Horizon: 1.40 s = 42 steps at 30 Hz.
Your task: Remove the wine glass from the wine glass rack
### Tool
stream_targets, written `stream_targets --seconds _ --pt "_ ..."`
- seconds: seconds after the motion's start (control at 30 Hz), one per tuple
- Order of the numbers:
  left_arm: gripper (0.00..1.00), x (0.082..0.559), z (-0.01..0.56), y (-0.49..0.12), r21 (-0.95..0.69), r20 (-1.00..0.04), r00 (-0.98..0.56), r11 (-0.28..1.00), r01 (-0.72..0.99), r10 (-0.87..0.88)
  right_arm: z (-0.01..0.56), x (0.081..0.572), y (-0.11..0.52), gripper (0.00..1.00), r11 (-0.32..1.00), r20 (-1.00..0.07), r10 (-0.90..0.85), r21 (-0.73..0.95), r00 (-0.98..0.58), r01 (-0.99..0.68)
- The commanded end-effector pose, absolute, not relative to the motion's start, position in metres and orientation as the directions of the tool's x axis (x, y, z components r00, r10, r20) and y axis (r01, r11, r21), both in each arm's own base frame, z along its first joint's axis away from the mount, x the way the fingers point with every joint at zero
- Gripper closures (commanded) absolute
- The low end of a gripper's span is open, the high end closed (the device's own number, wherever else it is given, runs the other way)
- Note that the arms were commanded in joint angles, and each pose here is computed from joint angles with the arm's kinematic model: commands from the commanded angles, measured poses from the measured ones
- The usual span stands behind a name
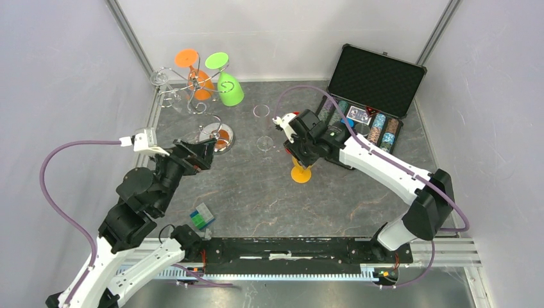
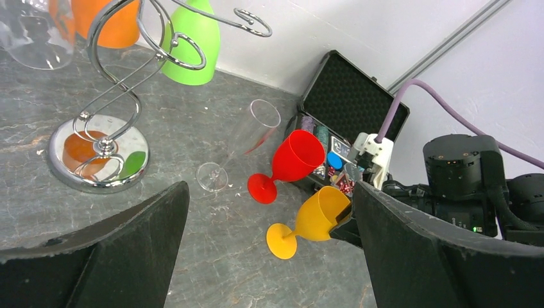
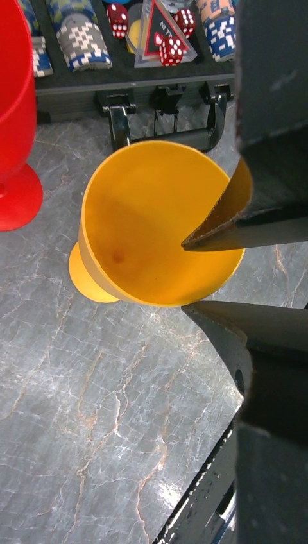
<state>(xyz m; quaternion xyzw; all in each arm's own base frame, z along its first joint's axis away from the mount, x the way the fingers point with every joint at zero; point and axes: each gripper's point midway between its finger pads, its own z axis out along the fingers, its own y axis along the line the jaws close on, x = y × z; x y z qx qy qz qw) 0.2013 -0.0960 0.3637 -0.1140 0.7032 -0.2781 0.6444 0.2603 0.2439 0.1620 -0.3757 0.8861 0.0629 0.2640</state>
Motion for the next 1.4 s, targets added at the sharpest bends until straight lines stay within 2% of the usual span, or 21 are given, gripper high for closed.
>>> stream_targets --seconds 0.0,0.17,0.3,0.57,0.67,0.93,1.1,1.13,1.23,1.3,1.37 --pt "0.00 0.202 0.366 -0.087 -0.509 -0.861 -0.106 0.842 0.179 -0.498 0.193 0.278 0.255 0.59 0.732 -0.604 -0.587 -0.112 -0.539 -0.672" --pt "0.00 0.203 0.364 -0.088 -0.513 -0.858 -0.119 0.842 0.169 -0.499 0.199 0.279 0.263 0.58 0.724 -0.645 -0.564 -0.087 -0.515 -0.684" --pt "0.00 0.204 0.365 -0.089 -0.515 -0.857 -0.123 0.841 0.166 -0.501 0.190 0.279 0.264 0.61 0.728 -0.644 -0.560 -0.081 -0.521 -0.681" --pt "0.00 0.207 0.368 -0.094 -0.532 -0.846 -0.137 0.830 0.167 -0.515 0.192 0.285 0.271 0.87 0.756 -0.699 -0.494 -0.053 -0.517 -0.652" --pt "0.00 0.209 0.366 -0.098 -0.534 -0.845 -0.152 0.829 0.169 -0.513 0.199 0.286 0.274 0.92 0.759 -0.726 -0.468 -0.036 -0.505 -0.651" --pt "0.00 0.210 0.365 -0.103 -0.545 -0.837 -0.168 0.821 0.171 -0.521 0.207 0.283 0.289 0.98 0.723 -0.745 -0.455 0.010 -0.488 -0.690" --pt "0.00 0.211 0.366 -0.104 -0.546 -0.836 -0.168 0.820 0.169 -0.522 0.197 0.282 0.291 0.95 0.716 -0.725 -0.471 0.017 -0.502 -0.698" --pt "0.00 0.212 0.366 -0.103 -0.545 -0.837 -0.167 0.822 0.168 -0.521 0.194 0.282 0.292 0.92 0.715 -0.720 -0.475 0.018 -0.505 -0.699" --pt "0.00 0.212 0.368 -0.104 -0.542 -0.839 -0.164 0.823 0.169 -0.519 0.192 0.283 0.291 0.73 0.716 -0.713 -0.483 0.014 -0.509 -0.698" --pt "0.00 0.213 0.375 -0.103 -0.533 -0.845 -0.150 0.828 0.174 -0.513 0.194 0.284 0.291 0.66 0.715 -0.714 -0.485 0.010 -0.505 -0.699" --pt "0.00 0.215 0.384 -0.098 -0.529 -0.848 -0.125 0.833 0.161 -0.515 0.200 0.285 0.292 0.63 0.716 -0.722 -0.481 0.004 -0.497 -0.699"
